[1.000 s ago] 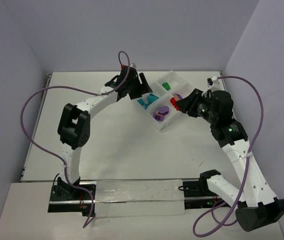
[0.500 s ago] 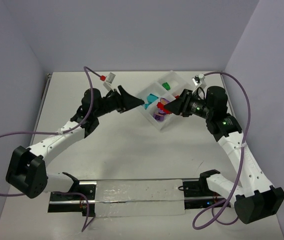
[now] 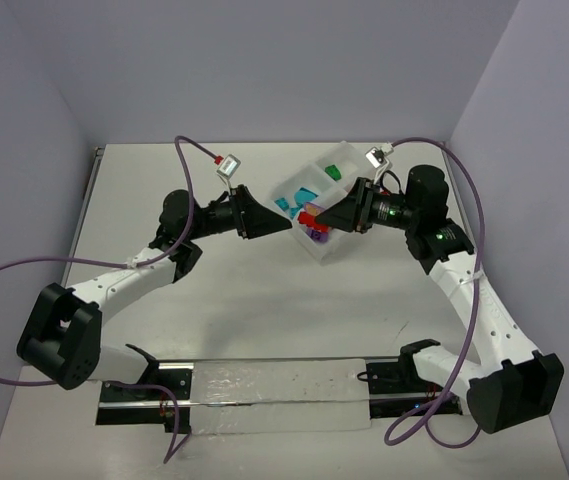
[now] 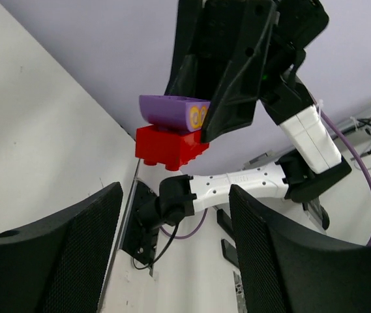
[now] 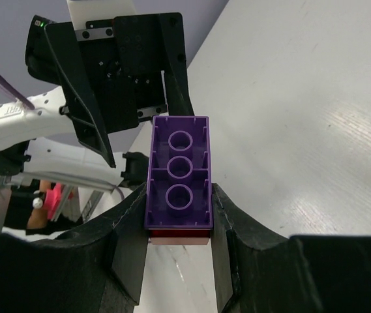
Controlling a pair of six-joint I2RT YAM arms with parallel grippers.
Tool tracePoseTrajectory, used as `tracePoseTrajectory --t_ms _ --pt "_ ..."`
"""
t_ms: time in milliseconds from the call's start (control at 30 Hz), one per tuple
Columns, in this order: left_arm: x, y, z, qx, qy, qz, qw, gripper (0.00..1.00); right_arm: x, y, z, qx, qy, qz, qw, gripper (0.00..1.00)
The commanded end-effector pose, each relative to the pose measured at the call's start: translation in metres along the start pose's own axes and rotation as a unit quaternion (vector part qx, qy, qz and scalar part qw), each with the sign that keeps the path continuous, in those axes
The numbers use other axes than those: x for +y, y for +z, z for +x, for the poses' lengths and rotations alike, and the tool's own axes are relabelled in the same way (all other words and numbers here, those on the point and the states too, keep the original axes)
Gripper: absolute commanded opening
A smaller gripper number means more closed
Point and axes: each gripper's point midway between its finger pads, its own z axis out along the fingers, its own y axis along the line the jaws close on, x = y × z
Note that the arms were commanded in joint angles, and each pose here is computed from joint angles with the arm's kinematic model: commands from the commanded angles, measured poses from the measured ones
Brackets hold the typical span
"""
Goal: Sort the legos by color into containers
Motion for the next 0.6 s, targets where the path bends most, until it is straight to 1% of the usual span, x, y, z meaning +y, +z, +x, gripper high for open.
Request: tracePoseTrajectory --t_ms 0,233,467,567 --pt "-0.022 0.004 0.002 0.019 0.043 0.052 0.998 0.72 0.018 0.000 -0.004 0.006 -0.021 -0.048 0.999 0.00" --pt "-0.022 0.012 0.004 0.029 0.041 0.056 0.997 0.70 0.019 0.007 0.003 0.023 -0.020 -0.049 0.998 0.00" --pt "-0.024 0.012 0.003 0.025 0.043 0.055 0.997 0.70 0.025 0.013 0.007 0.037 -0.026 -0.054 0.998 0.00" --pt "-0.026 0.012 0.003 0.027 0.043 0.058 0.997 0.68 0.025 0.016 0.009 0.041 -0.025 -0.056 0.997 0.00"
